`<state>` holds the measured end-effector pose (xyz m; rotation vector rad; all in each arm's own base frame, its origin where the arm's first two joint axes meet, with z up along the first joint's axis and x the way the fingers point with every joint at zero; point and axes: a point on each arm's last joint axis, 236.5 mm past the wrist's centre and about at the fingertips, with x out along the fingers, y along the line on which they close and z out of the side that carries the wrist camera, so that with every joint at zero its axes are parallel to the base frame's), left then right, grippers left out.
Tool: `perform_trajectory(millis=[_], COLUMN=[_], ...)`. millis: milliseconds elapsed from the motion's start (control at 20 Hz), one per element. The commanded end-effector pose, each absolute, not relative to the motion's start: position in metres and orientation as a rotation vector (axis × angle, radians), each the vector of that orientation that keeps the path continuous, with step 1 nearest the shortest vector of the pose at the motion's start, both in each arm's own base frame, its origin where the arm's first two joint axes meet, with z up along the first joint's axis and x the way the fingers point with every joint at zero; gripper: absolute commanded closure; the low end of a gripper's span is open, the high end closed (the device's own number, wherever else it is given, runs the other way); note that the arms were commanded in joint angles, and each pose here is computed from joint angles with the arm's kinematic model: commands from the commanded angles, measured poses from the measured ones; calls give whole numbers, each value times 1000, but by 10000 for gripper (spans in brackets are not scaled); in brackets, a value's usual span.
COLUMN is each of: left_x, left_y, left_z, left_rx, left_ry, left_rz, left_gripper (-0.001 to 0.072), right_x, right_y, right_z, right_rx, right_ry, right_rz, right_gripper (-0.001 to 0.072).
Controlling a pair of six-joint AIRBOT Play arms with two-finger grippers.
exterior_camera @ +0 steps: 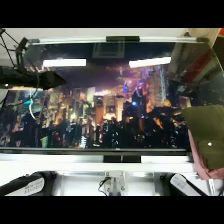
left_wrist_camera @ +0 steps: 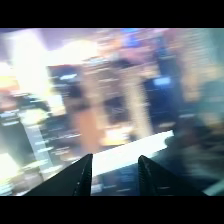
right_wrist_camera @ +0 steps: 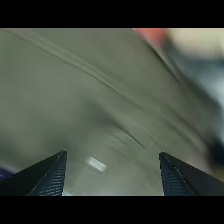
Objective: Fold the shirts.
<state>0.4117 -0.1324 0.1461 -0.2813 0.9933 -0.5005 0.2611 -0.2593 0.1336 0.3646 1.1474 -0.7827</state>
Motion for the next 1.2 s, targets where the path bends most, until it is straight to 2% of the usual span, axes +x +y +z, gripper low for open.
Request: perform_trajectory(millis=[0,50,150,250,500,850,1000,1150], left_x=[427,424,407,400,383,398,415,414], left_y=[-83,-84,-86,-88,-86,-113,-132,-134], left_z=[113,103,80,64,36,39,49,48], left_rx=[24,72,136,131,144,183,165,169], left_ry=[1134,1190,1313,1350,1416,1311,1204,1208], left_rz=[-173,-138,-126,-135,-138,-218,-258,-262], left_gripper=[225,-13,-13,-13,-13,-13,-13,-13], right_x=[351,358,360,358,360,360,360,360], right_y=[-175,-141,-82,-57,-34,-34,-34,-34], right_z=[149,131,100,86,85,85,85,85], right_rx=[203,227,308,325,281,280,280,280], right_ry=[1076,1153,1309,1392,1408,1408,1408,1408], right_rz=[-511,-429,-262,-199,-131,-131,-131,-131], right_gripper=[35,36,35,35,35,35,35,35])
